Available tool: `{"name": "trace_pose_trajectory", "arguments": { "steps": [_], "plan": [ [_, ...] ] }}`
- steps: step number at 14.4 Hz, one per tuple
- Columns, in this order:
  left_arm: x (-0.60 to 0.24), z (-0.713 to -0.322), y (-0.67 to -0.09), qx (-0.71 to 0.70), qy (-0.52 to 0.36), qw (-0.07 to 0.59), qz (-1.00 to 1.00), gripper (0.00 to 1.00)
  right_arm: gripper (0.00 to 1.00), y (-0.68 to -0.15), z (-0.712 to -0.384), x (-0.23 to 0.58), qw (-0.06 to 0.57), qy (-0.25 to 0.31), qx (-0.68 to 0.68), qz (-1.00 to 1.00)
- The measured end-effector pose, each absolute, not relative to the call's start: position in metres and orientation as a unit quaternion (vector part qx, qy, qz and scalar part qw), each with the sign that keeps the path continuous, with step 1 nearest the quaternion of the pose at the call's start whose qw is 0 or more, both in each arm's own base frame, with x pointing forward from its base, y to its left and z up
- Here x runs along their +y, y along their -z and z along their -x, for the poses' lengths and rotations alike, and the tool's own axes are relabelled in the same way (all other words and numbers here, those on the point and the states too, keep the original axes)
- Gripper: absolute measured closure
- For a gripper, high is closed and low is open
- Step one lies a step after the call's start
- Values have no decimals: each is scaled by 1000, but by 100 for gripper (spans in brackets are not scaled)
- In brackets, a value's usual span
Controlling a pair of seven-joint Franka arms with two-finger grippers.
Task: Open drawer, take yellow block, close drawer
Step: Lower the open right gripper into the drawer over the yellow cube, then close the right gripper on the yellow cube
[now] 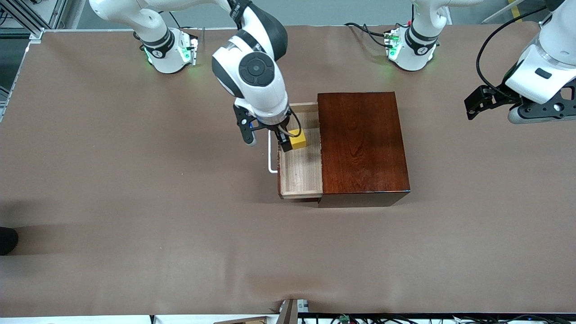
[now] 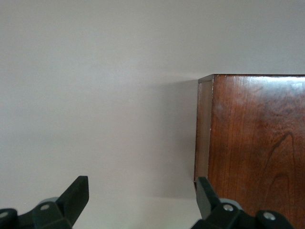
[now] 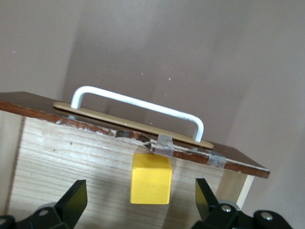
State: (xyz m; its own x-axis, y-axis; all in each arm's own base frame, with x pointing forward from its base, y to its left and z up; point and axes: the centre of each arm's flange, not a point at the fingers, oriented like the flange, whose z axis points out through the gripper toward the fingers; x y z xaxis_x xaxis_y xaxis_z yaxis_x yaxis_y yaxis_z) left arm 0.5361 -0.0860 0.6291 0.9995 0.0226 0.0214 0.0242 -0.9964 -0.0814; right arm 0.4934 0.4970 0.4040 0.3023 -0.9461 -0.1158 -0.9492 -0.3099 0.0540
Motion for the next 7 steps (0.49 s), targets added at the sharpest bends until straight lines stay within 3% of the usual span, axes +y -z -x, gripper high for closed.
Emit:
{"name": "trace_pose_trajectory", "arguments": {
  "steps": [7],
  "plan": [
    [-82,-535,-630,-15,8,41,999,0,0,-364,-475,525,-2,-67,584,809]
  ]
}}
